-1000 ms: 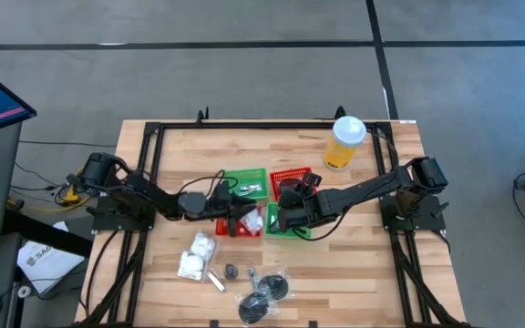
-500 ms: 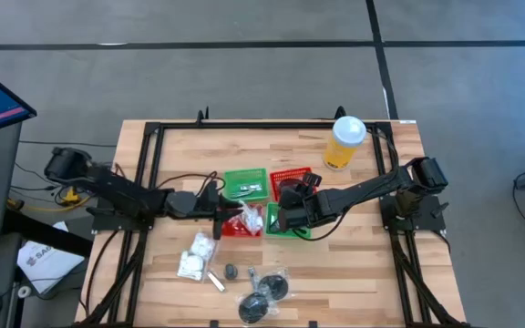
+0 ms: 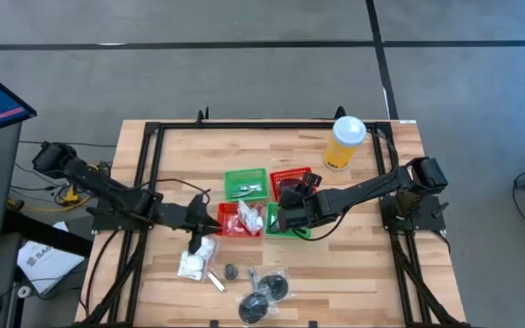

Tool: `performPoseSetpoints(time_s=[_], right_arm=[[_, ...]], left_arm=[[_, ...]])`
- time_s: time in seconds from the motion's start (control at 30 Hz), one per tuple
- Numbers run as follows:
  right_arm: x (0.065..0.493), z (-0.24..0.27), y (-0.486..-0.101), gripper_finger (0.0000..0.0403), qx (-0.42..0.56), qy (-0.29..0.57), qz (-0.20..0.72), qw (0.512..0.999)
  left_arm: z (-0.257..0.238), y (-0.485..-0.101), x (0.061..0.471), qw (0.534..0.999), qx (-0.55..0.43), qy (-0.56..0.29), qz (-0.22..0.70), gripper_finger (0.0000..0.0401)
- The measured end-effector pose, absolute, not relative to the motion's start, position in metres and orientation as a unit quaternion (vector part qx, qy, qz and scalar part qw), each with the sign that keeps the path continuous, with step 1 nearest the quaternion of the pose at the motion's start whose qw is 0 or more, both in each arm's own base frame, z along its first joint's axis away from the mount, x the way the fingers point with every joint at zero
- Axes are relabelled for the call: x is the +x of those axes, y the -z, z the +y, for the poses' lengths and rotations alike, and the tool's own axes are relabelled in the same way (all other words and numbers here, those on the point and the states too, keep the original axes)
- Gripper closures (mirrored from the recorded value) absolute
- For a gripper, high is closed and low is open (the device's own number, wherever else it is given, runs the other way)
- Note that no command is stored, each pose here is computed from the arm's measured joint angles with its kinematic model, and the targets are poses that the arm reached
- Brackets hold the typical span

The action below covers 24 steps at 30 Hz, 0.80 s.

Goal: Pick & Place Travel size toiletries
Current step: Put the white cotton pack into the left red basket

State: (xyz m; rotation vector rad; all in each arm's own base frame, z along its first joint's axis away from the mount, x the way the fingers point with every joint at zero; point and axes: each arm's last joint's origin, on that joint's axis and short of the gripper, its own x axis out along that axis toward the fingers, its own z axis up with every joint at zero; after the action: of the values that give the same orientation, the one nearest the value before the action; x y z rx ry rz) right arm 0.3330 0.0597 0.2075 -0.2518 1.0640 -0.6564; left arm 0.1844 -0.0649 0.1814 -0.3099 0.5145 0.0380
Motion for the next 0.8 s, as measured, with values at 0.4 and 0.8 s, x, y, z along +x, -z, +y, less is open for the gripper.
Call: performPoseSetpoints(time_s=[0.4, 0.8], right_arm=[[0.333, 0.060, -0.208, 0.0294, -0.117, 0.306, 0.496, 0.804], [0.333, 0.060, -0.207, 0.0294, -0.116, 0.306, 0.496, 0.804]], left_arm=[[-0.070, -0.171, 0.174, 0.924, -0.191, 0.001, 0.331, 0.0325], [-0.069, -0.162, 0.166, 0.897, -0.205, -0.004, 0.392, 0.0325]])
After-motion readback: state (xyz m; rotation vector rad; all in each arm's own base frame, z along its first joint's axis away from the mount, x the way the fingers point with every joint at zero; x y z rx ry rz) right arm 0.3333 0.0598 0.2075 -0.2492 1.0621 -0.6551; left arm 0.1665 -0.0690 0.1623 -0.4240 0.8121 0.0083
